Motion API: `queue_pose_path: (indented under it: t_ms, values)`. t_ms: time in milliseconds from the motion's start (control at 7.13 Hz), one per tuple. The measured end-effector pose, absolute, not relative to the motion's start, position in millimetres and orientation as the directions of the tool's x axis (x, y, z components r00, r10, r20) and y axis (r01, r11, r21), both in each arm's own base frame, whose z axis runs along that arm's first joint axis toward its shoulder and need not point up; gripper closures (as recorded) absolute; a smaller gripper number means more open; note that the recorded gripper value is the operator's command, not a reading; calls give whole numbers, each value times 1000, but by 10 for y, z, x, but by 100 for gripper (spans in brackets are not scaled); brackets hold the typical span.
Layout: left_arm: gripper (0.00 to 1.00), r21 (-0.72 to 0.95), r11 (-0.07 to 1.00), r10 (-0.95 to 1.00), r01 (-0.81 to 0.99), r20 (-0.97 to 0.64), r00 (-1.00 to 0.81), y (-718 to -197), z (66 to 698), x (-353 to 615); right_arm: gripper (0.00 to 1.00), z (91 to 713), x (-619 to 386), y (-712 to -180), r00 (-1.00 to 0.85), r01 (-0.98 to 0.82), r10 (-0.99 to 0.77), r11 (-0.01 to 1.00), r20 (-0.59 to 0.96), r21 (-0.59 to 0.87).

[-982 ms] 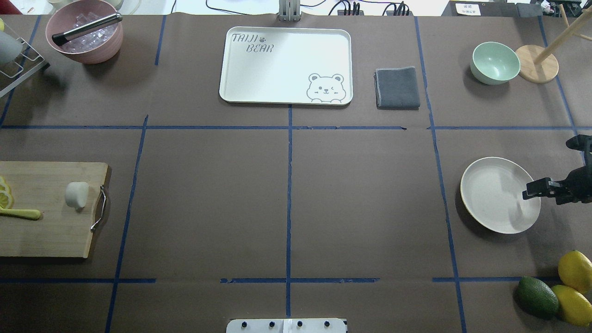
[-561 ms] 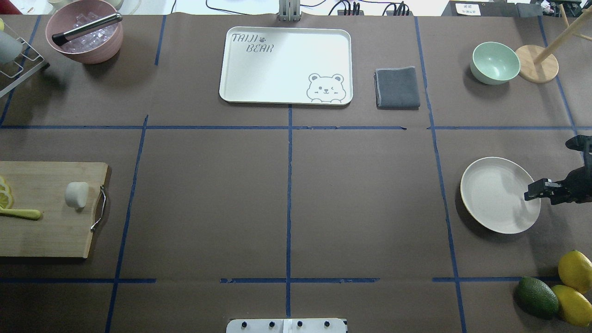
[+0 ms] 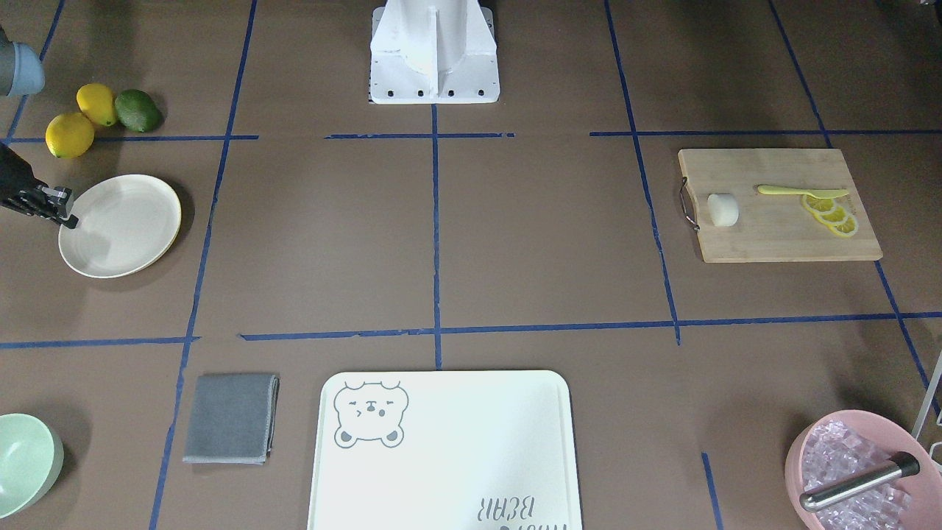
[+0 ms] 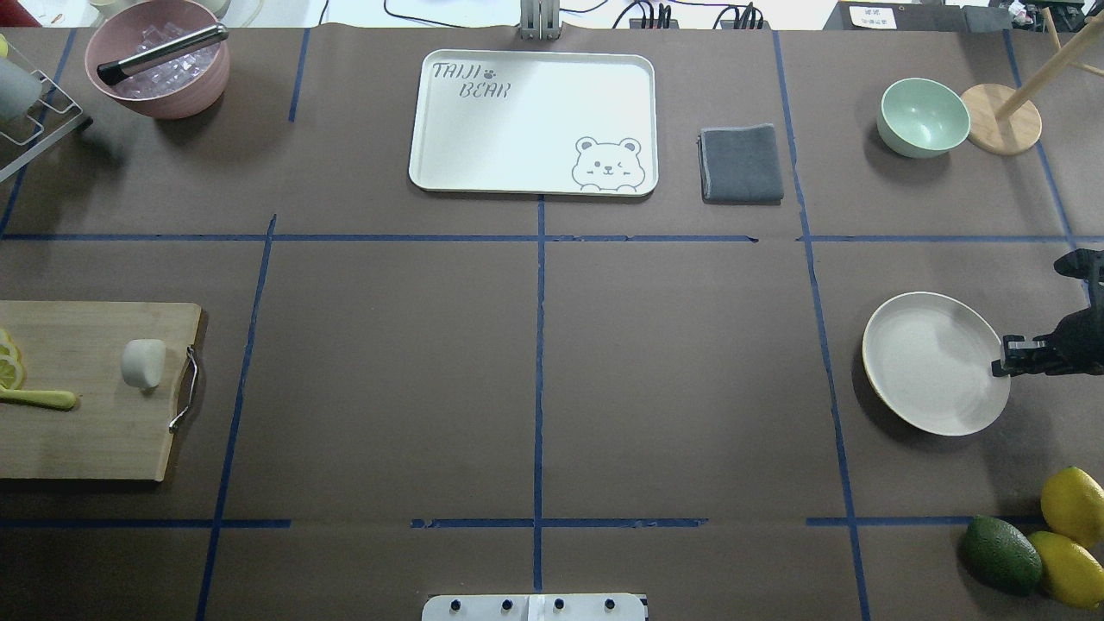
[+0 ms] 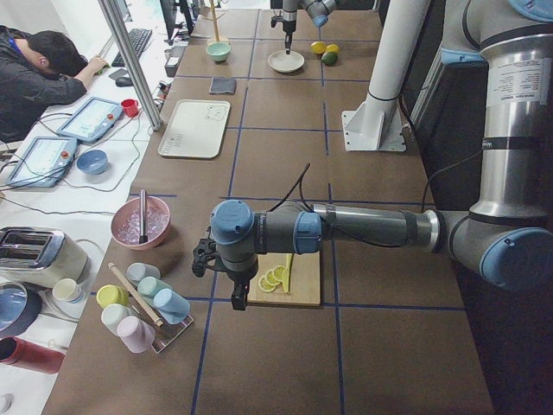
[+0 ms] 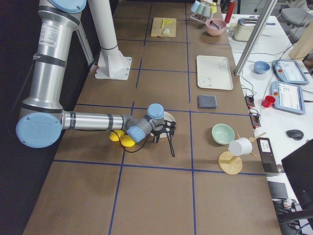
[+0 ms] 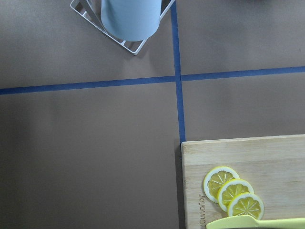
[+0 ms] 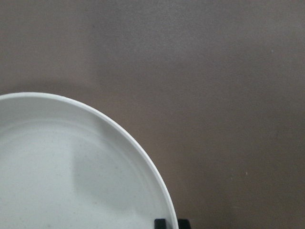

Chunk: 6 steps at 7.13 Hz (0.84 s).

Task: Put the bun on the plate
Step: 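Close the right gripper on the white plate's rim, then slide the white plate to the table centre and open the right gripper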

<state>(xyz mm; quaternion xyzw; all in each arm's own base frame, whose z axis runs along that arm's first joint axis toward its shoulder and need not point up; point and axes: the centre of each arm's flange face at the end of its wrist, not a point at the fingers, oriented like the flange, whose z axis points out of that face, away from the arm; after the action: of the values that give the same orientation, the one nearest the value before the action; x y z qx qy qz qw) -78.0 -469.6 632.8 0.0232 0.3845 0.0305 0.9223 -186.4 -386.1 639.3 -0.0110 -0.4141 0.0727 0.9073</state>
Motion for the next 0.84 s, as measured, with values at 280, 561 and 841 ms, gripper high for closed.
queue_pose_path:
  t_ms: [280, 561, 841]
  values:
    - [0, 71, 997, 77, -38, -708, 702, -4690, 6313, -779, 100, 6074, -1800, -3858, 600, -131, 142, 988, 788, -79]
    - [0, 70, 997, 74, -35, -708, 703, -4688, 6306, -779, 100, 5565, -1642, -3918, 495, -109, 129, 990, 859, -86]
    - [0, 71, 997, 75, -35, -708, 703, -4689, 6300, -779, 100, 4863, -1904, -4280, 390, -122, 155, 986, 908, -116]
